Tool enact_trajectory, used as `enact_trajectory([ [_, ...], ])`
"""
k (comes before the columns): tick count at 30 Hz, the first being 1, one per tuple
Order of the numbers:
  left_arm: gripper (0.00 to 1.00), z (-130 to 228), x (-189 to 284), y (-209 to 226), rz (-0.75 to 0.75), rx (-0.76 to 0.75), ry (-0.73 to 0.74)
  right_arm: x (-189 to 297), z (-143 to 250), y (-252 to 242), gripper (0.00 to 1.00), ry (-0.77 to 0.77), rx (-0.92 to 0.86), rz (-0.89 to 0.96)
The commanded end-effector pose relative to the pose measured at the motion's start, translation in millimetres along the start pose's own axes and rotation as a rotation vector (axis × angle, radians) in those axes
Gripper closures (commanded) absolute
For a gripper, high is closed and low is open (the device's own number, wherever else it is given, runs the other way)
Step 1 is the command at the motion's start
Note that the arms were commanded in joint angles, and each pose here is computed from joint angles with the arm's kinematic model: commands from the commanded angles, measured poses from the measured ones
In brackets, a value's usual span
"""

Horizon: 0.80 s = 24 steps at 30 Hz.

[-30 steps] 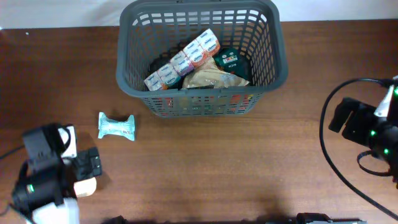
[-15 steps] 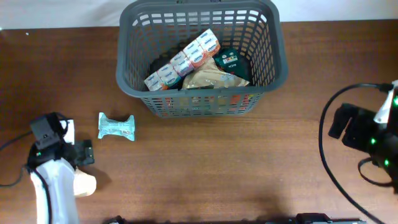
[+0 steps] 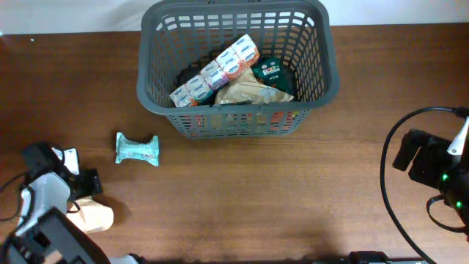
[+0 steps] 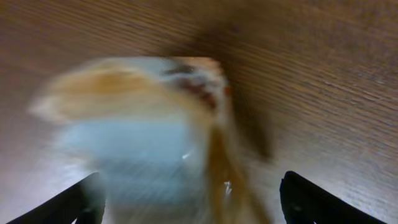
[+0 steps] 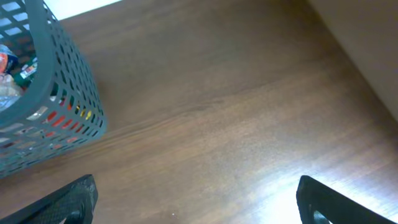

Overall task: Pack container
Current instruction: 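Grasp the beige bag with the left gripper and lift it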

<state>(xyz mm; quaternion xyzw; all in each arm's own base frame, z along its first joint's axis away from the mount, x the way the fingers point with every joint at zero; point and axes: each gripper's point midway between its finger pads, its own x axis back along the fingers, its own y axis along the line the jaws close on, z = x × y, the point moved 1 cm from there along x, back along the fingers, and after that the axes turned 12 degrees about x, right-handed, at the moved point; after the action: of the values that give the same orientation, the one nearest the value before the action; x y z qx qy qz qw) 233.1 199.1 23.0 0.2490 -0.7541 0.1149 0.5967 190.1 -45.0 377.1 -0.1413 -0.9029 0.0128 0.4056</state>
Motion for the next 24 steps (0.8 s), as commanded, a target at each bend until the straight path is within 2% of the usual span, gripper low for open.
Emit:
enact_trajectory([
  [1, 0.18, 11.4, -18.5, -9.9, 0.056, -0.005, 0.056, 2.3, 2.8, -6.1, 0.01, 0.003, 0.011, 0.038],
  [3, 0.2, 15.1, -24.6, -11.0, 0.059, -0.006, 0.077, 2.3, 3.8, -6.4, 0.01, 0.007, 0.013, 0.04],
  [4, 0.24, 15.9, -26.7, -11.3, 0.06, -0.006, 0.083, 2.3, 3.7, -6.5, 0.01, 0.007, 0.013, 0.041],
  [5, 0.32, 16.4, -28.2, -11.4, 0.06, -0.002, 0.086, 2.4, 3.7, -6.6, 0.01, 0.007, 0.013, 0.041],
  [7, 0.67, 16.1, -29.2, -11.0, 0.056, -0.002, 0.085, 2.4, 3.6, -7.9, 0.01, 0.006, 0.013, 0.049],
  [8, 0.79, 15.5, -29.3, -10.8, 0.056, -0.002, 0.083, 2.4, 3.6, -8.5, 0.01, 0.006, 0.013, 0.053],
  [10, 0.86, 14.9, -29.4, -10.7, 0.055, -0.002, 0.08, 2.5, 3.5, -9.5, 0.01, 0.005, 0.012, 0.059],
  [12, 0.98, 14.4, -29.3, -10.7, 0.055, -0.002, 0.078, 2.5, 3.3, -10.1, 0.01, 0.005, 0.013, 0.063],
  [16, 0.98, 0.8, -22.0, -20.7, 0.117, -0.002, 0.043, 2.6, 3.2, -10.7, 0.01, 0.004, 0.012, 0.067],
  [20, 0.98, -66.5, 20.7, -12.3, 0.09, -0.049, -0.147, 2.3, 0.7, -10.5, 0.01, -0.005, 0.01, 0.066],
  [24, 0.98, -157.9, 93.9, -6.6, 0.125, -0.059, -0.416, 2.1, -1.4, -10.2, 0.01, -0.013, 0.007, 0.065],
])
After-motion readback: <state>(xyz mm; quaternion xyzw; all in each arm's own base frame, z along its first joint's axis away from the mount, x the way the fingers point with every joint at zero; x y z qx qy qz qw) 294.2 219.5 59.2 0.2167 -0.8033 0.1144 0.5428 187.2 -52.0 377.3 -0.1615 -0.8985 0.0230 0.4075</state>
